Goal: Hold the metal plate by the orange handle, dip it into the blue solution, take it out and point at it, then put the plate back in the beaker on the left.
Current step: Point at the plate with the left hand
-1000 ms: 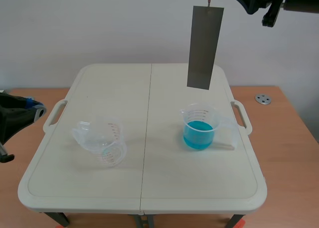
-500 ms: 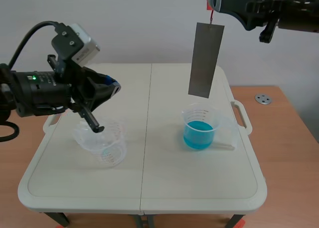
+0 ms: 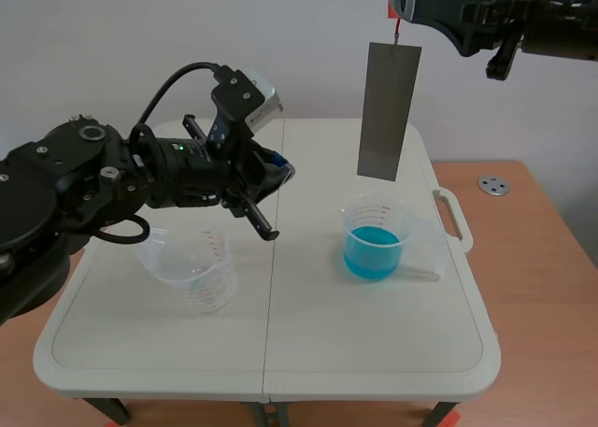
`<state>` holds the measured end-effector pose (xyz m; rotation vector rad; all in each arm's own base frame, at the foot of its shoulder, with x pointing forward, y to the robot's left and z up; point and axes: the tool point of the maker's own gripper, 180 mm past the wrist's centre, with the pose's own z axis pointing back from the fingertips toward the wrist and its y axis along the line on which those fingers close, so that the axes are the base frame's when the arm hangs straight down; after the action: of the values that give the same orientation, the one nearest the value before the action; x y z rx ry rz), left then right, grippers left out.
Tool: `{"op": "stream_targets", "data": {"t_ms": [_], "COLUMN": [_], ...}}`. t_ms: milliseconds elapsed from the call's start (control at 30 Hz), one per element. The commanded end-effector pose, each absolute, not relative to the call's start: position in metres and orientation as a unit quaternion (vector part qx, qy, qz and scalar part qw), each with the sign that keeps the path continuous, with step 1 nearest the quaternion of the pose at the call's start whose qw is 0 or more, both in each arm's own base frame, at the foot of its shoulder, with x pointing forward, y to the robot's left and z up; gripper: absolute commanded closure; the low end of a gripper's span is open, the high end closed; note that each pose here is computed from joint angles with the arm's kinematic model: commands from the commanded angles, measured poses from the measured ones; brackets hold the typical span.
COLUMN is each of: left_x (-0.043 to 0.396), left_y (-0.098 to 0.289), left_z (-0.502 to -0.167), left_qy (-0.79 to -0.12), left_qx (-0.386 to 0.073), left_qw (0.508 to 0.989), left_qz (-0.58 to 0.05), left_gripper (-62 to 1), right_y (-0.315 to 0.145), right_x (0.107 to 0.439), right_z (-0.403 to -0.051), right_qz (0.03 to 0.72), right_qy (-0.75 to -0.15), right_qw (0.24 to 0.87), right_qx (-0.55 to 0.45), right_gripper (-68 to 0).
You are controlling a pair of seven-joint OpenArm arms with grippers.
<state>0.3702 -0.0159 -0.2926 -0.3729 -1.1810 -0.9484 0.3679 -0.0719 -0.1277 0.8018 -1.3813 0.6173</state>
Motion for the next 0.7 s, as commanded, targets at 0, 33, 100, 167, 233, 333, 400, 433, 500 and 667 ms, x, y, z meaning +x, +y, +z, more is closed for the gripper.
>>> {"op": "stream_targets", "data": {"t_ms": [0,33,100,167,233,333,400,433,500,667], "left_x": [0.377,0.379,0.382,0.384,0.385,0.385,0.384,0.384,0.384,0.384], "left_y": [-0.024,-0.027,-0.033,-0.038,-0.043,-0.05,-0.051,-0.052,-0.055,-0.055], "left_z": [-0.278,-0.278,-0.278,-0.278,-0.278,-0.279,-0.279,-0.279,-0.278,-0.279], "left_qy": [-0.551,-0.551,-0.551,-0.551,-0.552,-0.55,-0.55,-0.55,-0.552,-0.551], "left_qx": [-0.172,-0.171,-0.173,-0.178,-0.182,-0.184,-0.18,-0.18,-0.18,-0.18], "left_qw": [0.697,0.696,0.694,0.693,0.69,0.688,0.686,0.685,0.683,0.683], "left_qz": [-0.425,-0.428,-0.43,-0.43,-0.431,-0.436,-0.441,-0.442,-0.443,-0.443], "left_gripper": [-6.0,-6.0,-6.0,-6.0,-6.0,-6.0,-6.0,-6.0,-6.0,-6.0], "right_y": [-0.073,-0.073,-0.073,-0.073,-0.073,-0.073,-0.073,-0.073,-0.073,-0.073], "right_x": [0.367,0.367,0.367,0.367,0.367,0.367,0.367,0.367,0.367,0.367], "right_z": [-0.112,-0.112,-0.112,-0.112,-0.112,-0.112,-0.112,-0.112,-0.112,-0.112], "right_qz": [0.279,0.279,0.279,0.279,0.279,0.279,0.279,0.279,0.279,0.279], "right_qy": [-0.626,-0.626,-0.626,-0.626,-0.626,-0.626,-0.626,-0.626,-0.626,-0.626], "right_qw": [0.636,0.636,0.636,0.636,0.636,0.636,0.636,0.636,0.636,0.636], "right_qx": [0.356,0.356,0.356,0.356,0.356,0.356,0.356,0.356,0.356,0.356], "right_gripper": [-1.5,-1.5,-1.5,-1.5,-1.5,-1.5,-1.5,-1.5,-1.5,-1.5]}}
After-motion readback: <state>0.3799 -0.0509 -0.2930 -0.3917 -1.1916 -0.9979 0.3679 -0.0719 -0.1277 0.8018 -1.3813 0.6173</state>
